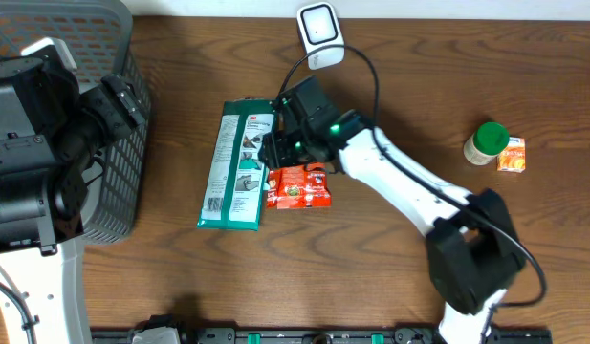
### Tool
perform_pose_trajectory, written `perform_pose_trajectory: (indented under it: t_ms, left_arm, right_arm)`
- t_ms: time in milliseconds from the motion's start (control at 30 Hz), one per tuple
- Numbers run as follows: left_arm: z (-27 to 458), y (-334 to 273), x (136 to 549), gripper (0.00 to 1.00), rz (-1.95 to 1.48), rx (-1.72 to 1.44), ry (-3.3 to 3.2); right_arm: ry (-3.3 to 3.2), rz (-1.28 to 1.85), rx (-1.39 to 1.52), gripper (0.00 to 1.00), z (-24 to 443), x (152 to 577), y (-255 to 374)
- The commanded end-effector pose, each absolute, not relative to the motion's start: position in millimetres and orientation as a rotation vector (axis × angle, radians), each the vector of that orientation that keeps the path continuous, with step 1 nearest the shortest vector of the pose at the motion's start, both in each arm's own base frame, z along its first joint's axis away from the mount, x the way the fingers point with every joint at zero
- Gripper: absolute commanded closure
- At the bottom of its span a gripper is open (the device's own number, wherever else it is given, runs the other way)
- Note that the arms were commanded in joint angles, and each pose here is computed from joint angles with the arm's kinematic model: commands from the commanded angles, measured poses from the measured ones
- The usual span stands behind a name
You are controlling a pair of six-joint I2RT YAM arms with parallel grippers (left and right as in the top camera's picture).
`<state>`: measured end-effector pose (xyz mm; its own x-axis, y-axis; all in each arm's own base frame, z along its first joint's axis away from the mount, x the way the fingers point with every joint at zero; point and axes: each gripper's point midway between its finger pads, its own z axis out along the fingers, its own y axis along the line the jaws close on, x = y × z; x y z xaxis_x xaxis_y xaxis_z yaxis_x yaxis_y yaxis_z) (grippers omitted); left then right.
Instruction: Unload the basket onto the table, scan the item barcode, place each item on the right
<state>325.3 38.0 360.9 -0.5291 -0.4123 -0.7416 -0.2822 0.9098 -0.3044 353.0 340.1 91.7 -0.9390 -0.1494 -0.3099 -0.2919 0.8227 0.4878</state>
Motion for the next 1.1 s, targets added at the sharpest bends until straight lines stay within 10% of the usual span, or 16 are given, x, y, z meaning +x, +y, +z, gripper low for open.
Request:
perform_pose_trajectory:
  t_ms: [0, 1067]
  left_arm:
    - [360.5, 38.2, 324.9, 0.15, -0.182, -0.486, 2.165]
    - [360.5, 38.2, 324.9, 0.14, -0.182, -0.486, 2.165]
  right_arm:
    - [2.812, 0.817, -0.256, 0.42, 67.8, 351.0, 345.4]
    - [2.912, 0.983, -0.245, 0.64, 37.0, 321.8, 378.7]
